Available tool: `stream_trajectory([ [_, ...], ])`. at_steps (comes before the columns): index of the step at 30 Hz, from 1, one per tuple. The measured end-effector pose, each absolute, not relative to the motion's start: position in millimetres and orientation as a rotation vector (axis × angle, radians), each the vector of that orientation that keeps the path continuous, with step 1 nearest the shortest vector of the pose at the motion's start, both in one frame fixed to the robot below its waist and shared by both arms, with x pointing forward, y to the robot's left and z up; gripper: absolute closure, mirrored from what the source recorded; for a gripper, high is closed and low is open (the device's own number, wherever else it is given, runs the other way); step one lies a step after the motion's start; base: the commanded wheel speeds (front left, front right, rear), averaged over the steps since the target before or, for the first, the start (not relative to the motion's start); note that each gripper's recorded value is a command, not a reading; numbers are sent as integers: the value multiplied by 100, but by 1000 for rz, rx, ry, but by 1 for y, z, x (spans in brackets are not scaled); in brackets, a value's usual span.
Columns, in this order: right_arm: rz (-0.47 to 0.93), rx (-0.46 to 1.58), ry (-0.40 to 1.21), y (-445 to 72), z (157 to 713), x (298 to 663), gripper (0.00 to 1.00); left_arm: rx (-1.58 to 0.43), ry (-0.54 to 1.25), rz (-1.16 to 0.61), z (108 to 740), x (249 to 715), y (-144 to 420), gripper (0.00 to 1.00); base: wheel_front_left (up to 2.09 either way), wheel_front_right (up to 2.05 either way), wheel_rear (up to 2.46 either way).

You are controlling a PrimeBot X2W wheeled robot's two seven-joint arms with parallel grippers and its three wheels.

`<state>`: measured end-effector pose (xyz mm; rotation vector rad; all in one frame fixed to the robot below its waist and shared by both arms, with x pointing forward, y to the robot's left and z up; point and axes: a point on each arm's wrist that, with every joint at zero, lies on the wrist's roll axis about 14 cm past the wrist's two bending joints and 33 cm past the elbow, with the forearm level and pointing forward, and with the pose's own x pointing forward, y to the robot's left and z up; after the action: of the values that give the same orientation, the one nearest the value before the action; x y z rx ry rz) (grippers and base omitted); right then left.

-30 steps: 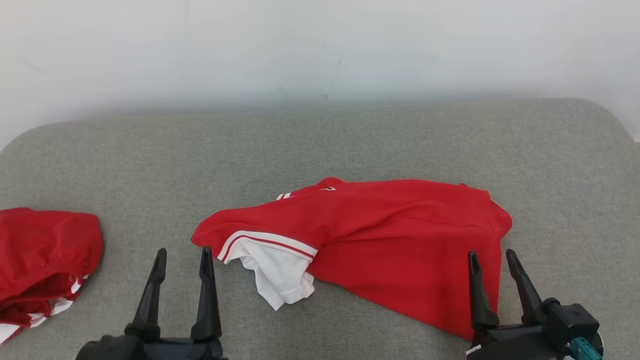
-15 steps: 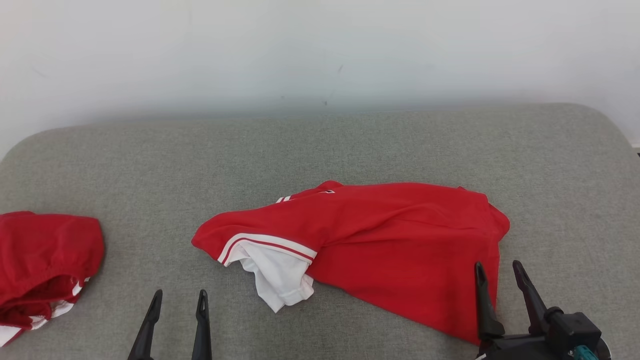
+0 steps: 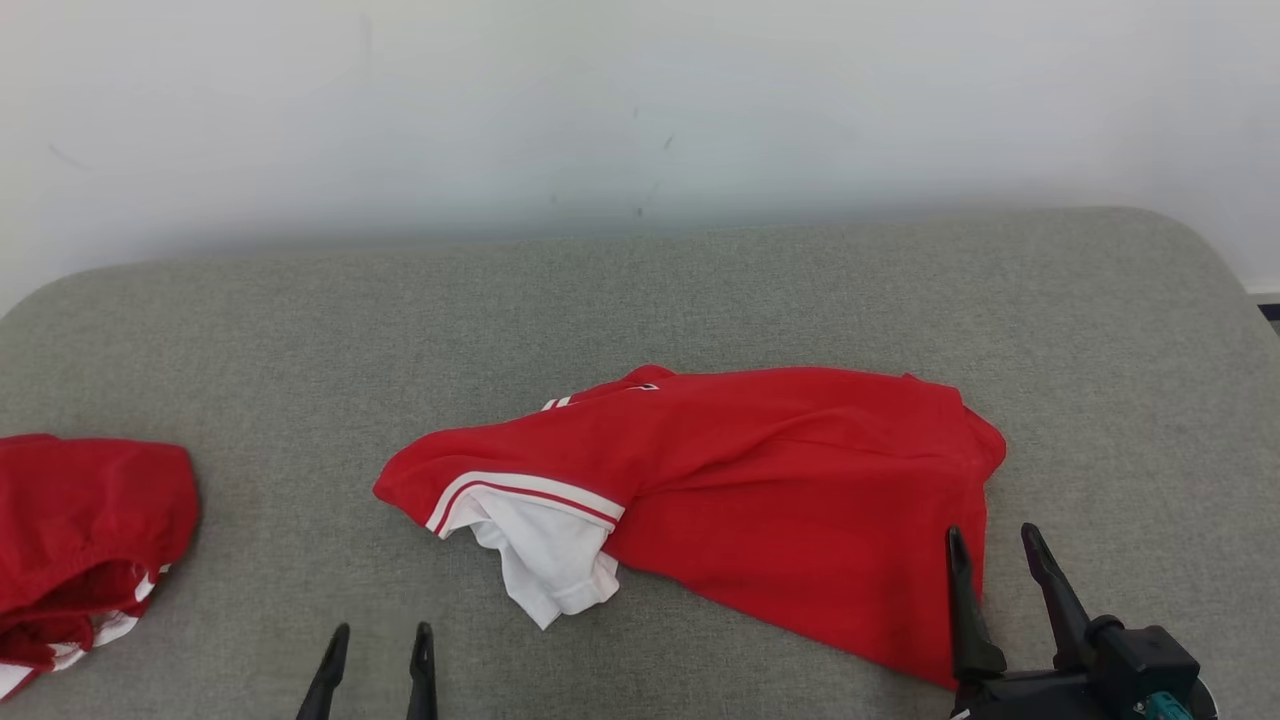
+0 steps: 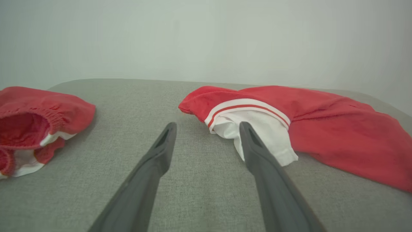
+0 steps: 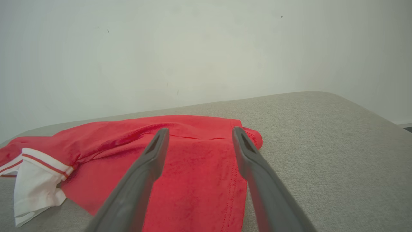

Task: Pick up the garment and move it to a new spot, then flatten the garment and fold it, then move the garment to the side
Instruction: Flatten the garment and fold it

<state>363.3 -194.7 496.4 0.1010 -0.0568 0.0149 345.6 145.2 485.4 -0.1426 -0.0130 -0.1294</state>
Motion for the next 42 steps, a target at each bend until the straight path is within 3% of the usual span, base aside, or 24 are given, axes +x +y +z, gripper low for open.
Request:
stream_trajectory([
  [11, 10, 111, -60, -196, 497, 360, 0, -180, 211, -256, 429, 354, 99, 0, 0, 0, 0],
  [30, -42, 111, -50, -212, 494, 359, 0, -73, 449, -246, 383, 393, 75, 0, 0, 0, 0],
  [31, -43, 111, -50, -212, 494, 359, 0, -73, 454, -248, 382, 394, 74, 55, 0, 0, 0],
  [32, -43, 110, -49, -212, 493, 360, 0, -70, 457, -253, 381, 394, 73, 85, 0, 0, 0],
  [33, -43, 110, -49, -212, 493, 360, 0, -70, 457, -253, 381, 394, 73, 95, 0, 0, 0],
  [34, -42, 110, -49, -212, 493, 360, 0, -69, 459, -259, 381, 394, 72, 100, 0, 0, 0],
  [42, -10, 96, -54, -203, 496, 365, 0, -90, 455, -306, 381, 386, 63, 100, 0, 0, 0],
])
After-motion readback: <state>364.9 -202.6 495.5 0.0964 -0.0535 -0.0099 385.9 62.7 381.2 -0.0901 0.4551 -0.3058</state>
